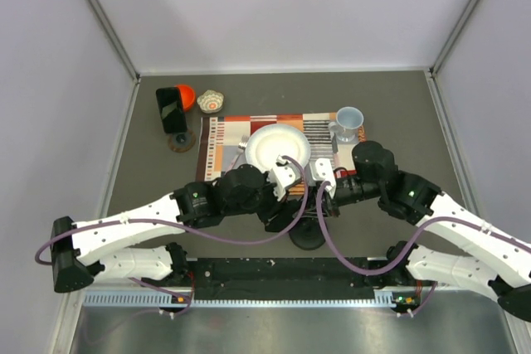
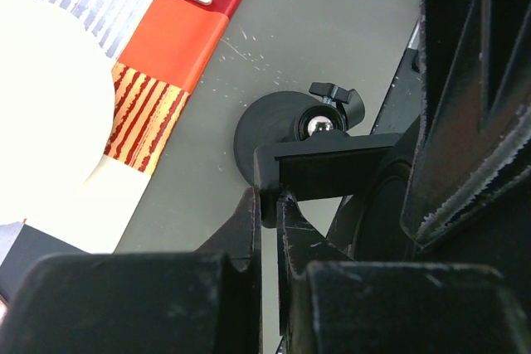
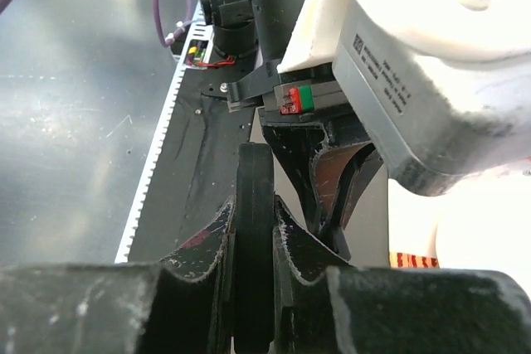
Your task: Place the phone on the phone stand
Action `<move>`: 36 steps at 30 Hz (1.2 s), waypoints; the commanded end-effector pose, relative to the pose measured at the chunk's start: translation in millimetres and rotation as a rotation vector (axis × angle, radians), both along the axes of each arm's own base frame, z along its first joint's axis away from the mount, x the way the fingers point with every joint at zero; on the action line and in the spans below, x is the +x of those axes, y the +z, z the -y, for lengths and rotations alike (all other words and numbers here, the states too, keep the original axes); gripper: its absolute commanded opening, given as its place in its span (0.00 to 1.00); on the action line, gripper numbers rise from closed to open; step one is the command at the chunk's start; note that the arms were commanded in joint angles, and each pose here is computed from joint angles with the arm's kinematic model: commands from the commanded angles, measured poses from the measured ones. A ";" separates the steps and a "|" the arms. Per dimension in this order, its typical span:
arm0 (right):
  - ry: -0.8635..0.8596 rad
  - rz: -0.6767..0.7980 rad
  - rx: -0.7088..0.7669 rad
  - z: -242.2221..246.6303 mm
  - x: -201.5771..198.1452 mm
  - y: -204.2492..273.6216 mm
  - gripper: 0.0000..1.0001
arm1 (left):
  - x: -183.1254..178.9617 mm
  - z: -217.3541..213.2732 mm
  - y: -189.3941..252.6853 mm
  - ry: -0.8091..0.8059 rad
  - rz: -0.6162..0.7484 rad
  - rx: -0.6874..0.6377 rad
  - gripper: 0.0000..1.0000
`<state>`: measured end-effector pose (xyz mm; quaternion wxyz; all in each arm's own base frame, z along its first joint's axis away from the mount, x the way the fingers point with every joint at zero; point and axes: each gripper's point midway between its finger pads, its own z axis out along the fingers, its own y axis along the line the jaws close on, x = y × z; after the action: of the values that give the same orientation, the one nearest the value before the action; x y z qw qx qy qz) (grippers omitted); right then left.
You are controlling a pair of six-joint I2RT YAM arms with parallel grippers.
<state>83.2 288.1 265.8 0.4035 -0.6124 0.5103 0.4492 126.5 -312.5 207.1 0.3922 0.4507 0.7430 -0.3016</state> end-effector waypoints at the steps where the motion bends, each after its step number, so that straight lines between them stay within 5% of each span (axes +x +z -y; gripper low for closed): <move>1: -0.019 -0.046 0.029 0.5 -5.0 8.1 0.00 | 18.8 -1.0 36.5 0.143 0.043 -0.128 0.00; 17: -0.182 -0.347 -0.224 14.7 -6.5 -40.4 0.00 | 37.7 -22.5 64.3 0.288 0.117 -0.187 0.00; 24: -0.362 -0.557 -0.405 20.5 -1.5 -68.2 0.00 | 70.0 -64.7 66.9 0.565 0.206 -0.141 0.00; 36: -0.734 -0.484 -0.731 76.3 13.8 -90.5 0.00 | 80.0 -97.1 62.7 0.754 0.210 -0.128 0.00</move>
<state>120.4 292.9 243.8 0.3199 -0.4346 0.7501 0.3824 153.6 -266.0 212.9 0.4556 0.3134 0.8046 -0.2167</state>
